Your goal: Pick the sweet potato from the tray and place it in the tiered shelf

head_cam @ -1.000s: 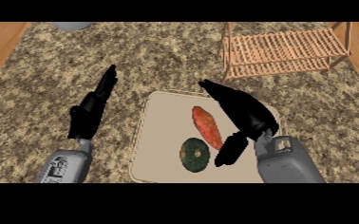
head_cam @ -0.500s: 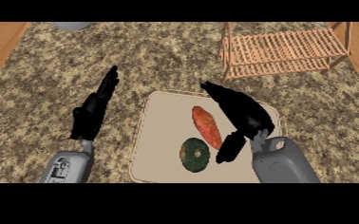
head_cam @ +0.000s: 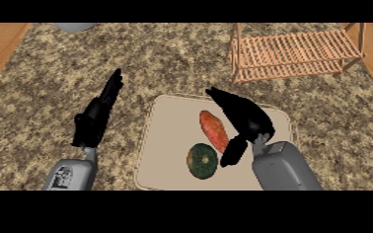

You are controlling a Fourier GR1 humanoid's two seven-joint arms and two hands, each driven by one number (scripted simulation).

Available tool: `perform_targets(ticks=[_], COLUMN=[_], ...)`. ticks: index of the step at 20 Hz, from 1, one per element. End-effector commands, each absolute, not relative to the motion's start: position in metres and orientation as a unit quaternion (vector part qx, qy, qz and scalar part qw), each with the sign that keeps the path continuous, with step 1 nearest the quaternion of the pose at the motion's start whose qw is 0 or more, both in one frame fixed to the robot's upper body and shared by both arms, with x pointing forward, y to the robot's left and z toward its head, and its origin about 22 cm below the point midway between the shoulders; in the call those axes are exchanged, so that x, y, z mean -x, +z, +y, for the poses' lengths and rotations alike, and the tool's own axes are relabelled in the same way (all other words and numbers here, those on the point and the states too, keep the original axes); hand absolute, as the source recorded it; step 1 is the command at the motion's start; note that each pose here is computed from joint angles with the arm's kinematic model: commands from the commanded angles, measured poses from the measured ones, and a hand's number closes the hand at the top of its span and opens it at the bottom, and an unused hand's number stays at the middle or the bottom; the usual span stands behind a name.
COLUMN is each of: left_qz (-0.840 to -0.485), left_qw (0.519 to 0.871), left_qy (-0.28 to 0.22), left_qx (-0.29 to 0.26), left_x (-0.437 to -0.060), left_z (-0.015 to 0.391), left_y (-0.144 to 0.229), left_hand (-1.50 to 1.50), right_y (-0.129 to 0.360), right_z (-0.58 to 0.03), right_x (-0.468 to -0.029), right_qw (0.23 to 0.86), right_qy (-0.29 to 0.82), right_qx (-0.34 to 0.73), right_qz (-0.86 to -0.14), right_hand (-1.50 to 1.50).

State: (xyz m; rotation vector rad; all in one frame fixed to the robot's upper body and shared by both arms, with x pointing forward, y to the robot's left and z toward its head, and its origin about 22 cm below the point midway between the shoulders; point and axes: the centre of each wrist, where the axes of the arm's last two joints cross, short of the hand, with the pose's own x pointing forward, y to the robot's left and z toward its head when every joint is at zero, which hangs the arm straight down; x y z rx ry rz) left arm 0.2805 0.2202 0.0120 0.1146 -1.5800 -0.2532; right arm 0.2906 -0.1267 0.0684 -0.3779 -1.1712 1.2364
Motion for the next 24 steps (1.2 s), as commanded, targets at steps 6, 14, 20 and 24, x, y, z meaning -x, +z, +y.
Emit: perform_targets(ticks=[6, 14, 20, 24], left_qz=[-0.708, -0.706, -0.7, -0.706], left_qw=[0.694, 0.696, 0.701, 0.696], left_qy=[-0.12, -0.121, -0.124, -0.119], left_qx=[-0.053, -0.053, -0.051, -0.048], left_x=[-0.286, -0.286, -0.282, -0.29], left_z=[0.223, 0.23, 0.22, 0.233], left_y=[0.011, 0.018, 0.032, 0.023], left_hand=[0.0, 0.0, 0.0, 0.0], right_y=[0.049, 0.032, 0.03, 0.038], right_z=[-0.133, -0.106, -0.107, -0.117], right_x=[-0.286, -0.292, -0.276, -0.294], right_qw=[0.645, 0.615, 0.591, 0.589], right_qy=[0.549, 0.605, 0.596, 0.575], right_qx=[0.151, 0.155, 0.169, 0.17], right_qz=[-0.51, -0.481, -0.517, -0.542], right_hand=[-1.5, 1.5, 1.5, 1.5])
